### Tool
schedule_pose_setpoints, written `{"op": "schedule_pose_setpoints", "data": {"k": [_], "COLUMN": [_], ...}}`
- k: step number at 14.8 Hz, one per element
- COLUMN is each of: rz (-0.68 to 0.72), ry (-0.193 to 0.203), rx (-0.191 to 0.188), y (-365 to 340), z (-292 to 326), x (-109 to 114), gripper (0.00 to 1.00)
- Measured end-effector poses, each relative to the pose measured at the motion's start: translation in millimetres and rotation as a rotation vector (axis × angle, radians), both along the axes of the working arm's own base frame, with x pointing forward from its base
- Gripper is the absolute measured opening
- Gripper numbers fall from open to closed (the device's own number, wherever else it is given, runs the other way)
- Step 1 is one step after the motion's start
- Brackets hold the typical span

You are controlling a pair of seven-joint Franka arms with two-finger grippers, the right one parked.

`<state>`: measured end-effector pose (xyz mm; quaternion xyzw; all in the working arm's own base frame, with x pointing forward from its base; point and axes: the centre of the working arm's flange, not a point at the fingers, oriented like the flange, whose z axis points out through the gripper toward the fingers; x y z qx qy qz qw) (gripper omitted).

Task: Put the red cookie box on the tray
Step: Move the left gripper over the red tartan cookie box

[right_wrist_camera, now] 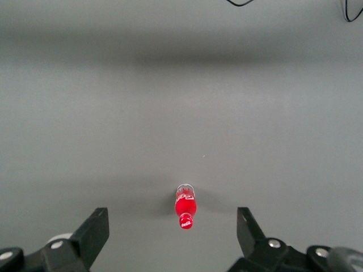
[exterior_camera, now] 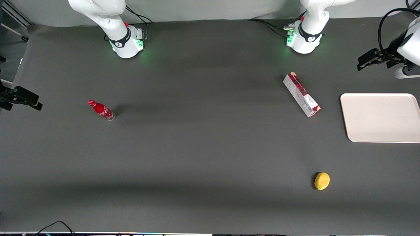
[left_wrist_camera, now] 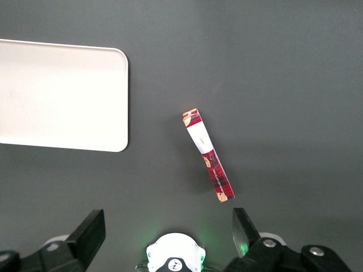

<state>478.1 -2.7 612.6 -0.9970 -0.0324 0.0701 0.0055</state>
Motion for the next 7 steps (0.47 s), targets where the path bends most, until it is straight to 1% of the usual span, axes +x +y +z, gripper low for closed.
{"op": "schedule_pose_setpoints", "data": {"k": [7], "rz": [-0.001], "ry": [0.008], "rx": [0.0], "y": [-0.2], "z": [-0.4], "x": [-1.0], "gripper": [1.0]}}
